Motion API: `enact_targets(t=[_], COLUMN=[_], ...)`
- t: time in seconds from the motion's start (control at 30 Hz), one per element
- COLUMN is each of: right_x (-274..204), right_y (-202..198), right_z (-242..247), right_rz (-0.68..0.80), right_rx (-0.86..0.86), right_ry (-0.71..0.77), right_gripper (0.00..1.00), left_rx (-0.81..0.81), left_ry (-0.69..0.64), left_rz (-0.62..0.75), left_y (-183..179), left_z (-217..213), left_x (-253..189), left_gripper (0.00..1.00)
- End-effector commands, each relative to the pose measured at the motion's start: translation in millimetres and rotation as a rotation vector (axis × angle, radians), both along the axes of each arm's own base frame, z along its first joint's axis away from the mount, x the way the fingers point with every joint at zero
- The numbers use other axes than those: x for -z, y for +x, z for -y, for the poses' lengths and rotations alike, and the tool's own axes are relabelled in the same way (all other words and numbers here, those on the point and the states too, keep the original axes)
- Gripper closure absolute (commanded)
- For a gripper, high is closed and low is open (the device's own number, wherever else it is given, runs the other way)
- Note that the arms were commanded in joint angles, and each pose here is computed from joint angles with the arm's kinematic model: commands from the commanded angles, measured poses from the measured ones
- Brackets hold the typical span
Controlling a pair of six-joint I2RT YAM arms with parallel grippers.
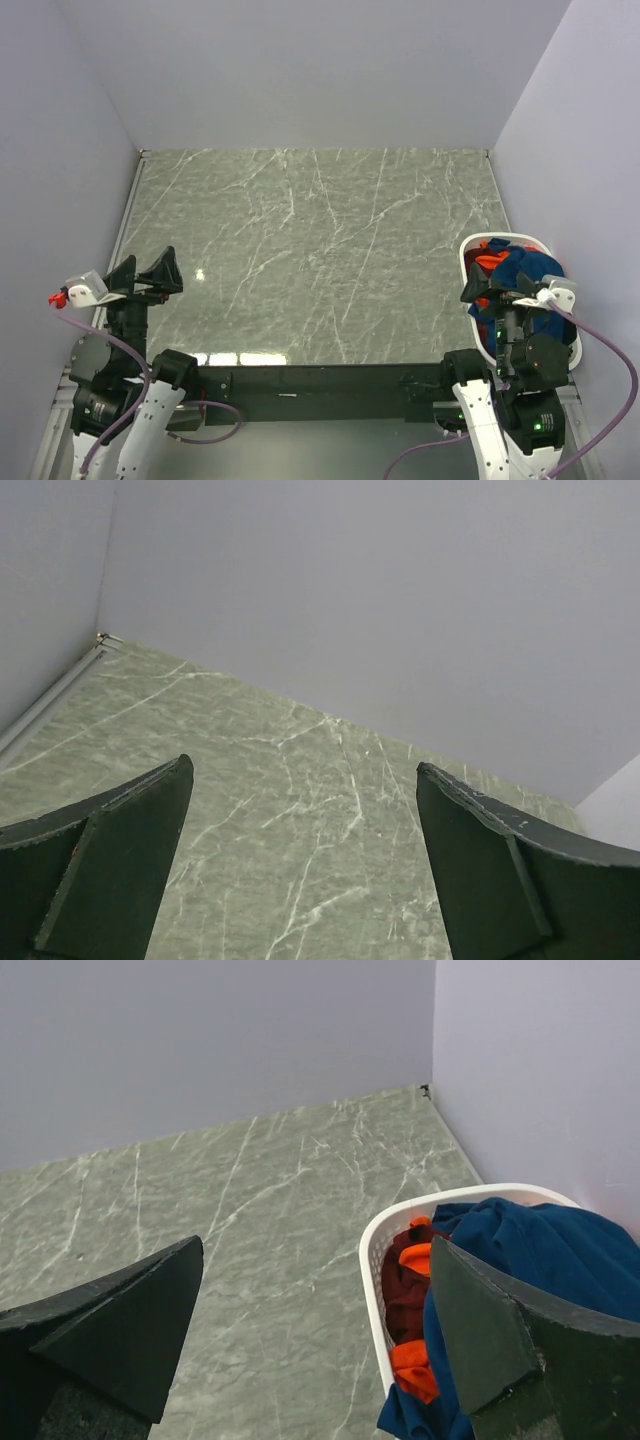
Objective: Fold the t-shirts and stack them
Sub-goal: Grab the tshirt from the pile
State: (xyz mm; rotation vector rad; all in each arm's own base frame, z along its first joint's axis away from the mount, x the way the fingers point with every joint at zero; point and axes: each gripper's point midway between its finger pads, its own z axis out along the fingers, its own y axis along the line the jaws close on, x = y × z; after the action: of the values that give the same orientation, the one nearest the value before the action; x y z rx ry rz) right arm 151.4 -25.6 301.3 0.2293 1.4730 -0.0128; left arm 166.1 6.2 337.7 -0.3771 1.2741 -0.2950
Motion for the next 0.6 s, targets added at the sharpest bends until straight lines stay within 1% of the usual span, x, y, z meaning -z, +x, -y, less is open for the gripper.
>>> enact_targets(t=[0.0,0.17,0.2,0.27,0.3,0.37,0.4,0.43,0.47,0.5,0.57], right_x=[-33.7,-28.6,-22.3,-19.2,-12.2,-11.8,-3.1,1.4,1.0,10.7,14.4], right_y=[-38.5,-30.2,-22.8,-15.1,-6.7,-2.4,6.3,9.5,9.2,16.0,18.4], right_z=[11.1,18.0,17.1,16.9,17.1,23.2,25.9,30.8,41.1,44.6,55.9], right_rz=[0.194,0.127,0.074,0.022,-0.038,-0.079,-0.141,-0.170,-0.181,-0.249,-0.294], right_rx=[0.038,0.090,0.091,0.101,0.112,0.160,0.192,0.231,0.306,0.344,0.434], right_ry=[0.032,0.077,0.072,0.090,0.093,0.108,0.118,0.128,0.148,0.137,0.130], right_gripper=[0.00,0.00,0.00,0.00,0.00,0.00,0.00,0.00,0.00,0.00,0.00], left_rx=[0.023,0.038,0.045,0.072,0.082,0.122,0.137,0.152,0.172,0.178,0.184], left_ry=[-0.016,-0.040,-0.041,-0.047,-0.049,-0.049,-0.044,-0.039,-0.029,-0.021,-0.006], left_rz=[0.029,-0.062,-0.080,-0.112,-0.128,-0.152,-0.166,-0.171,-0.180,-0.185,-0.194], left_y=[0.2,21.8,25.7,33.8,37.4,43.3,45.6,46.8,48.6,49.5,50.6], left_z=[4.2,13.3,15.8,23.2,26.2,35.6,39.0,42.2,46.5,47.9,49.3], left_x=[-3.2,14.0,17.8,25.1,30.8,37.6,42.8,44.3,45.9,46.8,48.9], left_gripper=[0.01,0.01,0.01,0.01,0.00,0.01,0.01,0.01,0.00,0.01,0.01])
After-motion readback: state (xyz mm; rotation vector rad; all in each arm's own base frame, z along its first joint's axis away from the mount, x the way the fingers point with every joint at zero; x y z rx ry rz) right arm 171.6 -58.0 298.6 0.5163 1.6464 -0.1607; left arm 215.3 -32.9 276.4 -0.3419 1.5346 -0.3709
